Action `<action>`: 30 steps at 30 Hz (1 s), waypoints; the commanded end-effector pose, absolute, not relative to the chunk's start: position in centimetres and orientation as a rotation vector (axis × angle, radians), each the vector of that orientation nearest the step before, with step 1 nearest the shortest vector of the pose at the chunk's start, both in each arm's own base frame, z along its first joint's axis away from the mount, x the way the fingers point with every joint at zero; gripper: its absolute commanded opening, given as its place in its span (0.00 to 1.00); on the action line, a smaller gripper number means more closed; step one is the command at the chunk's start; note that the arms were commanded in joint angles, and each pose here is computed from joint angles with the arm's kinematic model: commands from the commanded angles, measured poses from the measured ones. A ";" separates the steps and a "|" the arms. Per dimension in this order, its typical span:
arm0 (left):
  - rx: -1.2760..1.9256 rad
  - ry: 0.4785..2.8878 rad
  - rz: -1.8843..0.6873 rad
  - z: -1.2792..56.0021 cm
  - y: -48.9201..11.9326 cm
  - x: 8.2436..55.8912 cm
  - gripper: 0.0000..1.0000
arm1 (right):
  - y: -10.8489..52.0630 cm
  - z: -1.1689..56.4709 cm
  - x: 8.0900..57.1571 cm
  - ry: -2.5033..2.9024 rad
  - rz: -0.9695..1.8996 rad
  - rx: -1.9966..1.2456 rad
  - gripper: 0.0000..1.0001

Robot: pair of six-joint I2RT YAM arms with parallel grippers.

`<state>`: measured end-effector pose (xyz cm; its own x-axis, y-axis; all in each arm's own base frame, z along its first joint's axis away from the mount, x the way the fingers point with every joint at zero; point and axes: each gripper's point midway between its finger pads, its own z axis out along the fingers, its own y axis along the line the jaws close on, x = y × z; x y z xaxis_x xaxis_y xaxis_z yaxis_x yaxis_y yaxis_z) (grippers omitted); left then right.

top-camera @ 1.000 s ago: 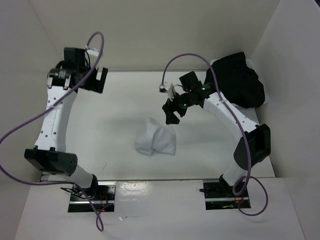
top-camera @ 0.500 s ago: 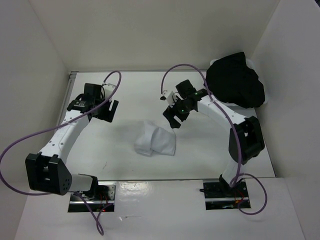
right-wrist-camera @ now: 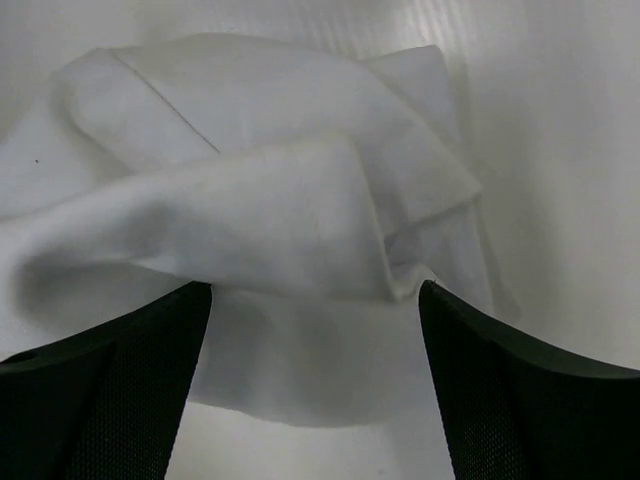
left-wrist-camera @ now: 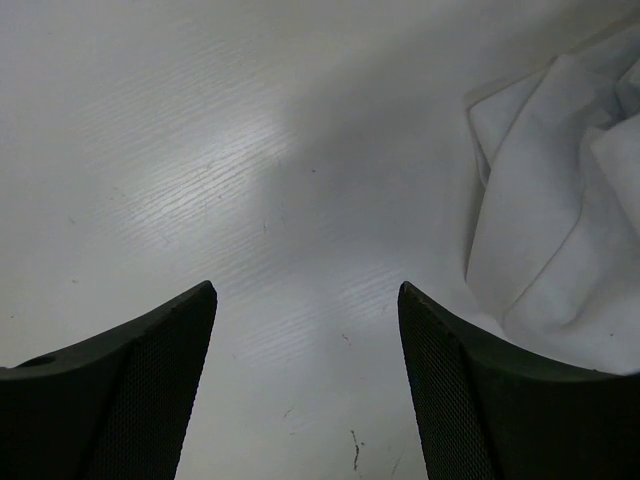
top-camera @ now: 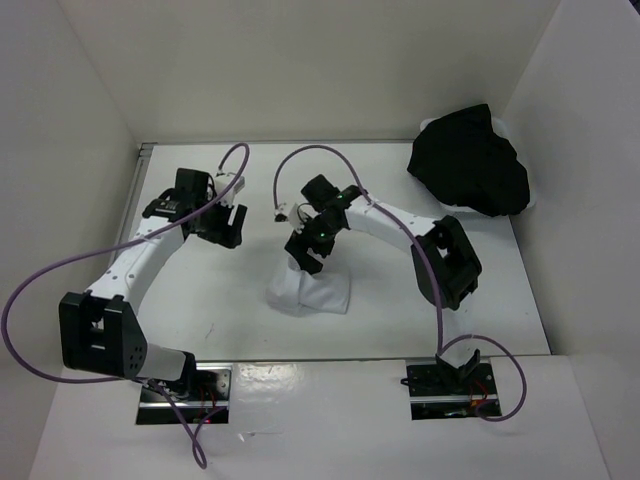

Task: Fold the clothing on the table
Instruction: Flatten the skirt out

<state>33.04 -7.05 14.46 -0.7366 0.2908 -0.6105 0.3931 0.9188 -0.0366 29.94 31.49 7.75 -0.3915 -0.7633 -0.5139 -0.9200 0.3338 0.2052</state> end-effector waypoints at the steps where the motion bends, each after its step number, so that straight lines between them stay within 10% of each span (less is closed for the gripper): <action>1: 0.489 2.458 -0.278 13.9 -7.9 33.0 0.80 | 32.9 7.1 28.6 2.294 0.763 -1.538 0.88; 5: 0.493 2.465 -0.291 13.6 -8.1 32.9 0.80 | 32.9 5.7 28.3 2.319 0.780 -1.558 0.76; 11: 0.504 2.489 -0.333 12.5 -8.6 33.1 0.77 | 32.7 4.3 28.9 2.367 0.736 -1.534 0.02; 30: 0.531 2.484 -0.437 12.5 -10.2 34.8 0.71 | 26.2 20.0 44.6 2.139 0.060 -1.010 0.00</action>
<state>33.23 -8.94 10.80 -0.7964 0.2938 -0.5286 0.4325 0.8877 -0.1582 41.81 27.43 10.64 -0.4683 -0.7194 -0.5129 -0.7837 0.6063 -0.1349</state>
